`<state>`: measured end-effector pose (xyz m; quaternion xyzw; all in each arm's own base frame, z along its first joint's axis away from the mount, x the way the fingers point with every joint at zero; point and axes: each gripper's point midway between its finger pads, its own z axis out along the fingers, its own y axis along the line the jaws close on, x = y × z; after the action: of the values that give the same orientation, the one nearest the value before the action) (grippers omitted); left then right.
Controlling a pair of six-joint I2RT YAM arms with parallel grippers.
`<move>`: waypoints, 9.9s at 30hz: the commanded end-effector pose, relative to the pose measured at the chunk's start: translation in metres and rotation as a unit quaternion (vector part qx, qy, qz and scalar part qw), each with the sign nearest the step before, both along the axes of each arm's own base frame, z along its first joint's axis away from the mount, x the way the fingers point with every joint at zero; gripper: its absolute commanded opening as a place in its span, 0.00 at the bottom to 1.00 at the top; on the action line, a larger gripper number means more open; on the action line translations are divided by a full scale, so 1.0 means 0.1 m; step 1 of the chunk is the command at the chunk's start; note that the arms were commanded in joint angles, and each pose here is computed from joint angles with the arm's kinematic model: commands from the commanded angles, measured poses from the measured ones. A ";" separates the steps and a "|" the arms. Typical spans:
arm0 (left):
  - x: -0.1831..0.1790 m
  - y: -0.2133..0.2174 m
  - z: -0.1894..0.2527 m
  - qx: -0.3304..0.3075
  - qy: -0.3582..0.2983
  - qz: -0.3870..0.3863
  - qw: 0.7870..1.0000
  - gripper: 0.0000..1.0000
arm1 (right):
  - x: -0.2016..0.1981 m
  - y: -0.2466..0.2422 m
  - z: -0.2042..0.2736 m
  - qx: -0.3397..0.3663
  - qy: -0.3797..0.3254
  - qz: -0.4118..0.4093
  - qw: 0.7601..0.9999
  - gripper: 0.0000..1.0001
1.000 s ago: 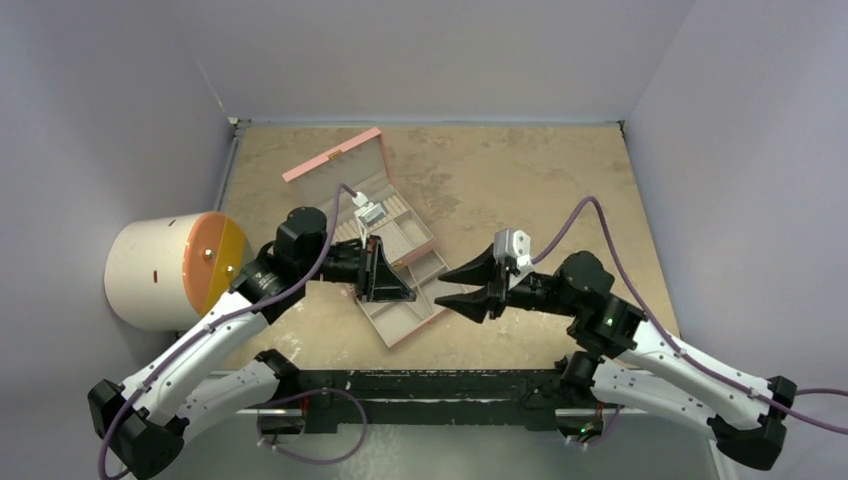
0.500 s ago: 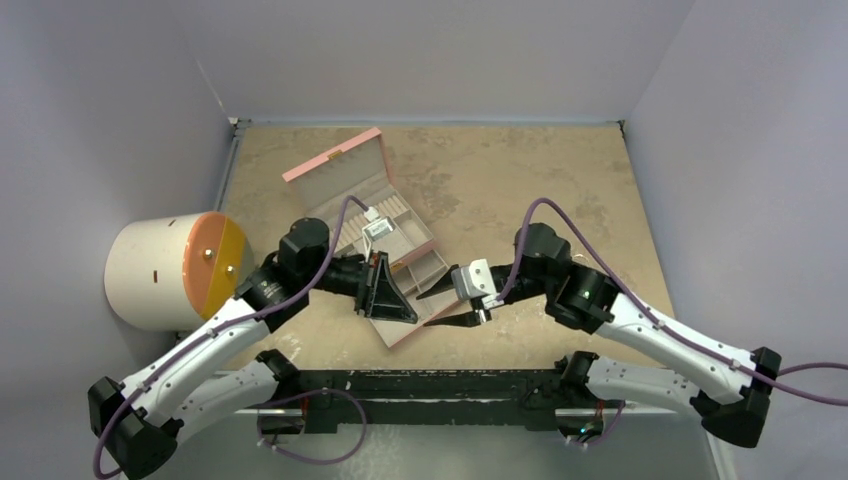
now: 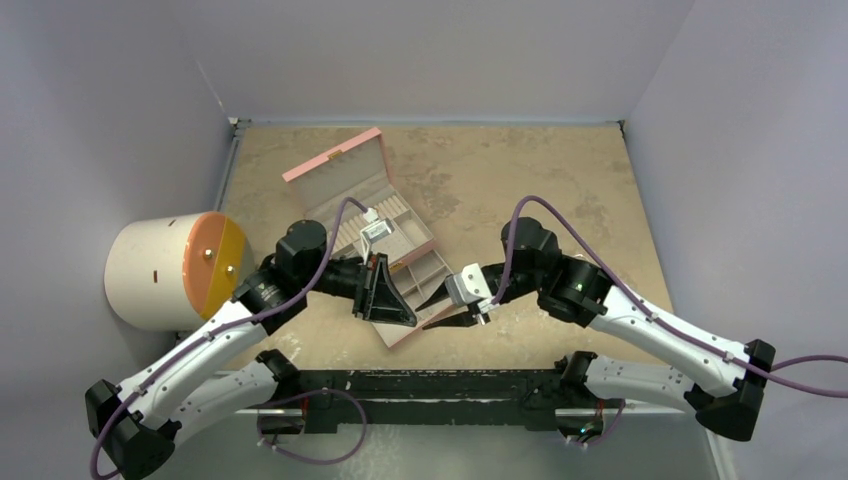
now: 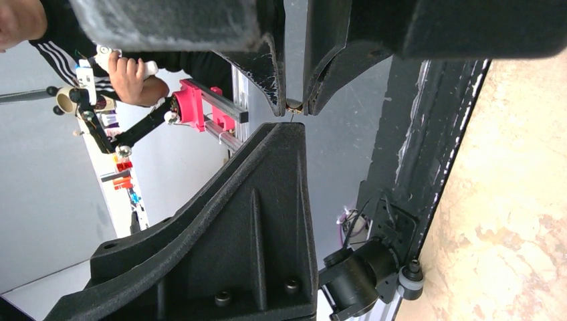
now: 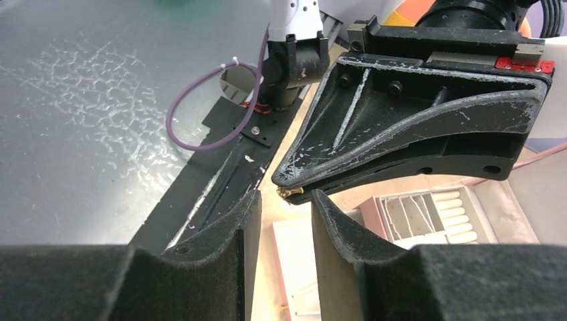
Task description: Organize the mixed jewelry
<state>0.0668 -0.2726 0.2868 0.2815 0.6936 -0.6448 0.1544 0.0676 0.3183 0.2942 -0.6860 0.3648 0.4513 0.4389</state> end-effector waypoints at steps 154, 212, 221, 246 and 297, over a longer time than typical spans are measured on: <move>0.89 0.13 -0.05 0.077 -0.073 0.271 0.957 0.00 | 0.48 -0.48 0.45 0.194 -0.027 -0.255 0.947 0.34; 2.58 0.77 -1.76 0.502 0.005 0.384 0.775 0.00 | 0.87 -0.46 -0.42 0.072 0.122 -0.391 0.909 0.35; 2.59 0.77 -1.83 0.514 0.003 0.381 0.769 0.00 | 0.87 -0.45 -0.41 0.070 0.120 -0.390 0.910 0.35; 2.55 0.76 -1.88 0.556 -0.038 0.377 0.739 0.29 | 0.94 -0.53 -0.40 0.066 0.125 -0.421 0.896 0.46; 1.47 0.51 -0.71 0.254 -0.159 0.327 0.896 0.40 | 2.20 -3.19 -2.22 -0.107 0.343 -0.891 0.278 0.57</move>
<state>0.2172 -0.2157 0.1966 0.1522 0.8775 -0.2769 0.3608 0.2679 0.0023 0.0612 0.2163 0.9203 -0.0874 0.3140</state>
